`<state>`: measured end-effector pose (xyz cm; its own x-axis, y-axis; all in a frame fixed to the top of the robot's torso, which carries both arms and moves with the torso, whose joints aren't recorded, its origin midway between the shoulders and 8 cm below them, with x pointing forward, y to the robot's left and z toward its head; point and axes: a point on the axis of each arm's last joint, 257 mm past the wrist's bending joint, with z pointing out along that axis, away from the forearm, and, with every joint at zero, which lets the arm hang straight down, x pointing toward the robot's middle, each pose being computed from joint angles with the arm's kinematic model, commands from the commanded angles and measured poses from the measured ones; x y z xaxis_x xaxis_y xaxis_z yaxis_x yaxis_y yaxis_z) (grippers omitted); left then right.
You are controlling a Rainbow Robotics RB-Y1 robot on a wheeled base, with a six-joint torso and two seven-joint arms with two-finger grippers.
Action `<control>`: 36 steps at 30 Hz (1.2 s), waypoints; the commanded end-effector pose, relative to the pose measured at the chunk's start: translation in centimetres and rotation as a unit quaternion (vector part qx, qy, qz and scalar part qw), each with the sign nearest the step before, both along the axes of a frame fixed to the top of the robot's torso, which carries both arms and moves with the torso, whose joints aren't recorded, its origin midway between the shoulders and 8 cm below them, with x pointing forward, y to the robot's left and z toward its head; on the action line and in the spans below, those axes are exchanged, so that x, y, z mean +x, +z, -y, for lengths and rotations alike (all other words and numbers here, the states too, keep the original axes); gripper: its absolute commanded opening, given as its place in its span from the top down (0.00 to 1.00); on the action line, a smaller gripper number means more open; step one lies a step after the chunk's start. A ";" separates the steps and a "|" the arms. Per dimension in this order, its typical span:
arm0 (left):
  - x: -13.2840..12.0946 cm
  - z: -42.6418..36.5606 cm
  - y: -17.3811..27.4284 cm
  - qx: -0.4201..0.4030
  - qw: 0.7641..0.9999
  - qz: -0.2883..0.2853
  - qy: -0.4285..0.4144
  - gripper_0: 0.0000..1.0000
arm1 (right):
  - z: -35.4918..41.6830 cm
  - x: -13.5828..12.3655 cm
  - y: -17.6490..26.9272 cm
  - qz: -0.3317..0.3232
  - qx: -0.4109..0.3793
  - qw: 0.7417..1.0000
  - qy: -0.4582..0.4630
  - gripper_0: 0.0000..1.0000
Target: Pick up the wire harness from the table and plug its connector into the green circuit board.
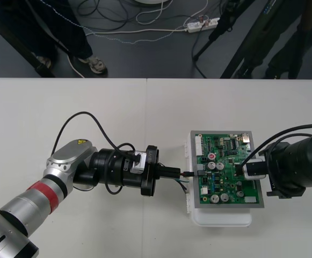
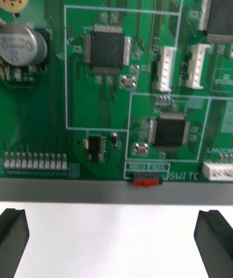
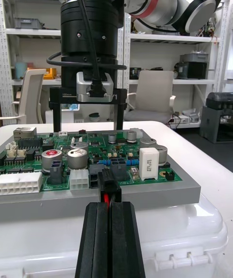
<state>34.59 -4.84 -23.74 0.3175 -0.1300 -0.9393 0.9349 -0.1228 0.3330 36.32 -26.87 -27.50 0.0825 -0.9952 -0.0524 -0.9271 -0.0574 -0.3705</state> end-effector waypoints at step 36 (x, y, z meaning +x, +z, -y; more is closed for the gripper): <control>1.0 2.1 0.7 0.034 0.999 -0.013 -0.014 1.00 | -2.4 0.8 0.3 0.014 0.007 1.000 0.027 0.00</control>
<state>34.91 -5.15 -24.05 0.3471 -0.0965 -0.9328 0.9215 -0.1499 0.3584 36.46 -25.63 -27.71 0.1066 -0.9922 -0.0643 -0.9233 -0.0748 -0.3767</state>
